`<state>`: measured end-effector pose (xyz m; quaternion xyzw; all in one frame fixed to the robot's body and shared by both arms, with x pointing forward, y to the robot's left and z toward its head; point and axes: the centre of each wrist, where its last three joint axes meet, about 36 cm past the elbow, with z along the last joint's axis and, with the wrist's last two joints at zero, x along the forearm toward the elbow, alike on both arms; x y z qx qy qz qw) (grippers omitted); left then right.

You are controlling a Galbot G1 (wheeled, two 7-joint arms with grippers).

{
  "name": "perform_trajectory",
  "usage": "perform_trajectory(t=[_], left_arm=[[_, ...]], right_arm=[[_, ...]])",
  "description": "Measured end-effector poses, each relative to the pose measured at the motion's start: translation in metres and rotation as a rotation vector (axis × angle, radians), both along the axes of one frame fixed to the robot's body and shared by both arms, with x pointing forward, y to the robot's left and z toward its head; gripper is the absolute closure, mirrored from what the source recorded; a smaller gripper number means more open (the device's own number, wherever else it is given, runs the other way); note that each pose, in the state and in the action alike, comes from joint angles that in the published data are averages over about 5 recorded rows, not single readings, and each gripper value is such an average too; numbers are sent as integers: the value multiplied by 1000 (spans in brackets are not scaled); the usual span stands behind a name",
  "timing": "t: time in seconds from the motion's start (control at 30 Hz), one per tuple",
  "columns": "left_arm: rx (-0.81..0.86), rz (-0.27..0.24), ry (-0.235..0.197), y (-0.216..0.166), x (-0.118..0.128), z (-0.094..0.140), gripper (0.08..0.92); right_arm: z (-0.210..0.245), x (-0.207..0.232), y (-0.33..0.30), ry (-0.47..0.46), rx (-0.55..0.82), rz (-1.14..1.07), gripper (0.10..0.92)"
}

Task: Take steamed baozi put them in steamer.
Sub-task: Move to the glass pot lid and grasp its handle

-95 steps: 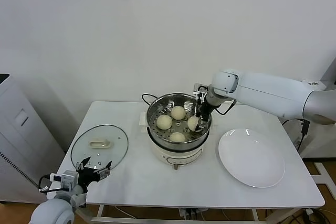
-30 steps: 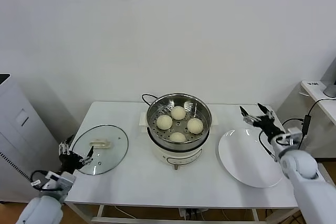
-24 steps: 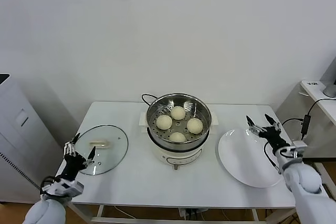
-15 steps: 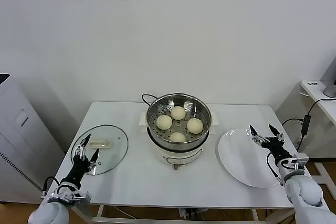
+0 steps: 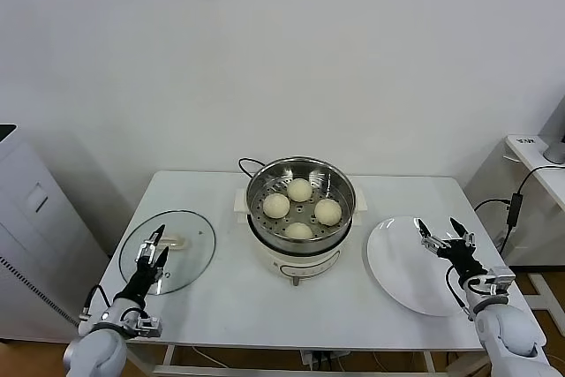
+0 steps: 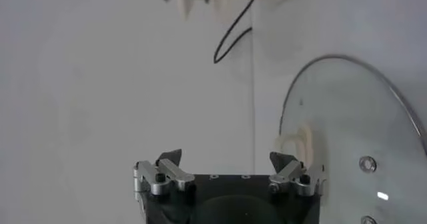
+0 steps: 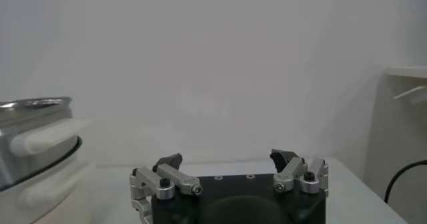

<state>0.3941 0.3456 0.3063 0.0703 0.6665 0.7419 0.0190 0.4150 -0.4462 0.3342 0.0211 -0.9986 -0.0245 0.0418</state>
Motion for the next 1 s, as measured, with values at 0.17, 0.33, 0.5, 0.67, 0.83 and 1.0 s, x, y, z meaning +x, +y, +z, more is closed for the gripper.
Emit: perform_trajectory(t=[0.17, 0.33, 0.5, 0.67, 0.83, 1.0], left_arm=[[35, 3, 3, 3, 13, -9, 177], [59, 9, 7, 8, 26, -17, 177], [73, 13, 14, 10, 38, -23, 177], [86, 19, 15, 13, 49, -25, 177], [93, 28, 12, 17, 58, -25, 224], [89, 32, 19, 18, 59, -27, 365]], right_arm=[[-3, -2, -2, 5, -7, -3, 200], [-6, -4, -3, 10, -13, -3, 200], [-7, -4, -3, 13, -16, -5, 200], [-9, -4, -4, 18, -19, -8, 200], [-11, -4, -5, 22, -19, -11, 200], [-10, -1, -5, 18, -20, -12, 200]])
